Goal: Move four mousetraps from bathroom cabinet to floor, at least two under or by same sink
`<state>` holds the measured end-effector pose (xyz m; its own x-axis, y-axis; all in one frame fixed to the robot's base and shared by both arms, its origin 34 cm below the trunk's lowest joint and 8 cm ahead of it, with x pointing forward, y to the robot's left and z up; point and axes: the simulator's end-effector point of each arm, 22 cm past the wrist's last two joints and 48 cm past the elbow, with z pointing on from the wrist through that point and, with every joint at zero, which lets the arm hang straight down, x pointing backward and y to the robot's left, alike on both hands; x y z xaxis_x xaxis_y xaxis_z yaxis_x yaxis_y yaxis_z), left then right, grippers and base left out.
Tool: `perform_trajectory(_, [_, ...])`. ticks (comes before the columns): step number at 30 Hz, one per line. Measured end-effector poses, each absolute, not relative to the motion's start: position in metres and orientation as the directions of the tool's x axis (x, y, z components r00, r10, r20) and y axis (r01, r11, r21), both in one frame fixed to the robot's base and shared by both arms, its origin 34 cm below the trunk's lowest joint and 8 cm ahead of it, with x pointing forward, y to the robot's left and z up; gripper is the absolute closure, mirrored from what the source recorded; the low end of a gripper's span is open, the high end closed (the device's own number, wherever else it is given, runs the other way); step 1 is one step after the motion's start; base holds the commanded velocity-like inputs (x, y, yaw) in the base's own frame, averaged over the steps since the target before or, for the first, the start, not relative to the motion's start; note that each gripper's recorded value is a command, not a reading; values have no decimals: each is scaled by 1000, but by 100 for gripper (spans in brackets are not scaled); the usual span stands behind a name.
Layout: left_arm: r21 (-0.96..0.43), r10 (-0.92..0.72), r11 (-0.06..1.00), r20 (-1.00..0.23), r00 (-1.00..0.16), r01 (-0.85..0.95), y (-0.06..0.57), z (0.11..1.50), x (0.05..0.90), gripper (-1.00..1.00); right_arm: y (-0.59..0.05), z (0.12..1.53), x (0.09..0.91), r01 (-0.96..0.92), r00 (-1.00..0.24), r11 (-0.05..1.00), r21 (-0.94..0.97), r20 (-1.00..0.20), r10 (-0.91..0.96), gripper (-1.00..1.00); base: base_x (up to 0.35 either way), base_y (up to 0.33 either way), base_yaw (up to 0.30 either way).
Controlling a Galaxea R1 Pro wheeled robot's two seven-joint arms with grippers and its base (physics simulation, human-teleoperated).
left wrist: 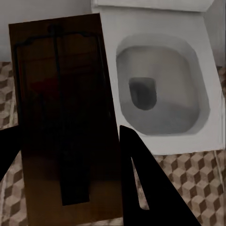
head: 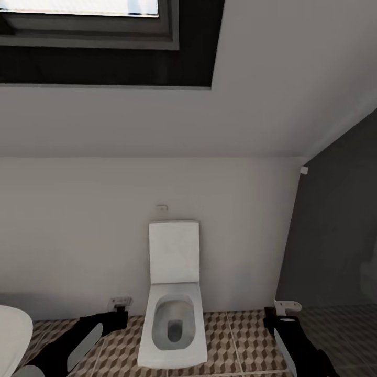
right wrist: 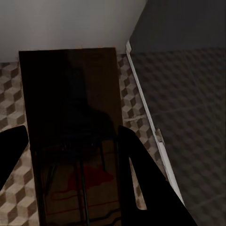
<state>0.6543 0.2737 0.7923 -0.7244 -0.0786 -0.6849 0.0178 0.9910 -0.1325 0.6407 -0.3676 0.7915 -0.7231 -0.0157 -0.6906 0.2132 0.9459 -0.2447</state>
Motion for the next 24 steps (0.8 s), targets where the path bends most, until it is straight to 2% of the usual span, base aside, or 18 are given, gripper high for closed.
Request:
perform_trajectory(4, [-120,-61,992,-701,-711,34,277,807,662,100,-353,798,650,214,-696,951,-222,-718,-11,100,211,-24,0])
perform_trajectory(10, [-108,-56,994,-708,-704,30,288,812,665,100,-336,802,657,204,-675,957,-206,-738,-15,100,33,3,0])
perform_trajectory(18, [-119,-76,993,-712,-698,14,292,815,668,100,-334,802,658,198,-673,958,-209,-739,-22,100,2,207,0])
perform_trajectory(24, [-122,-78,992,-713,-697,14,291,816,668,100,-333,802,657,199,-675,958,-205,-737,-18,100,0,37,0])
